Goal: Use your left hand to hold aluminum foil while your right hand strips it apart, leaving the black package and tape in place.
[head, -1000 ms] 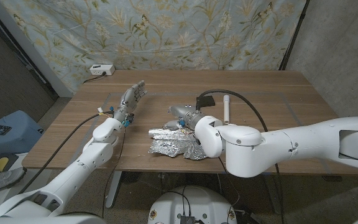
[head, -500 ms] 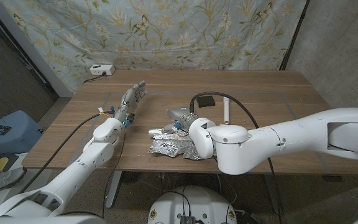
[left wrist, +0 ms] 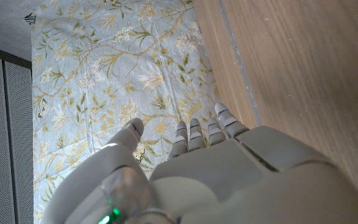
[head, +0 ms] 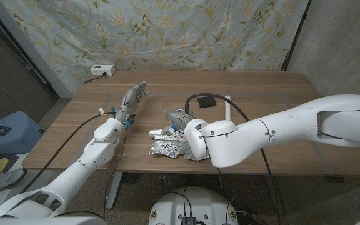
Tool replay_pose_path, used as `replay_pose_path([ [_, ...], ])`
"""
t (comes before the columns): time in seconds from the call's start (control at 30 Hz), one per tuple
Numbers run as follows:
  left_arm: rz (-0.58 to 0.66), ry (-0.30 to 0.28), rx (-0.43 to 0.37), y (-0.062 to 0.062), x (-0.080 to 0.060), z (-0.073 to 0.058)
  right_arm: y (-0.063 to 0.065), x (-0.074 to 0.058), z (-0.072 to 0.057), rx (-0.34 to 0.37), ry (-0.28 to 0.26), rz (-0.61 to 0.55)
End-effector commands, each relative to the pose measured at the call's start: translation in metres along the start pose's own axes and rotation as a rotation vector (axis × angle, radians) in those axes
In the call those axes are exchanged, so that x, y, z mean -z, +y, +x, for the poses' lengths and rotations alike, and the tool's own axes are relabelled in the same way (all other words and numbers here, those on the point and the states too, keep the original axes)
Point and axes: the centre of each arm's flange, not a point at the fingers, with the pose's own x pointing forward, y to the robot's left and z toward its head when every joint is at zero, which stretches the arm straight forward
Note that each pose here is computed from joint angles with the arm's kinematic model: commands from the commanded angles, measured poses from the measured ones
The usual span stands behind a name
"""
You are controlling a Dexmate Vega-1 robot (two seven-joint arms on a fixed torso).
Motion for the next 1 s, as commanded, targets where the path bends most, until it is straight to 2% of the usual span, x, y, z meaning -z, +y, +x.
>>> replay_pose_path([
  [0.03, -0.004, 0.0, -0.003, 0.001, 0.001, -0.001, 0.012, -0.003, 0.009, -0.047, 0.051, -0.037],
  [0.33, 0.001, 0.007, -0.002, 0.002, 0.001, -0.002, 0.019, 0.009, 0.01, -0.06, 0.089, -0.042],
  [0.77, 0.002, 0.016, 0.01, -0.003, 0.002, -0.002, 0.021, 0.026, 0.008, -0.052, 0.125, -0.054],
  [1.0, 0.005, 0.018, 0.011, -0.006, 0.002, -0.001, 0.022, 0.026, 0.009, -0.061, 0.123, -0.051],
])
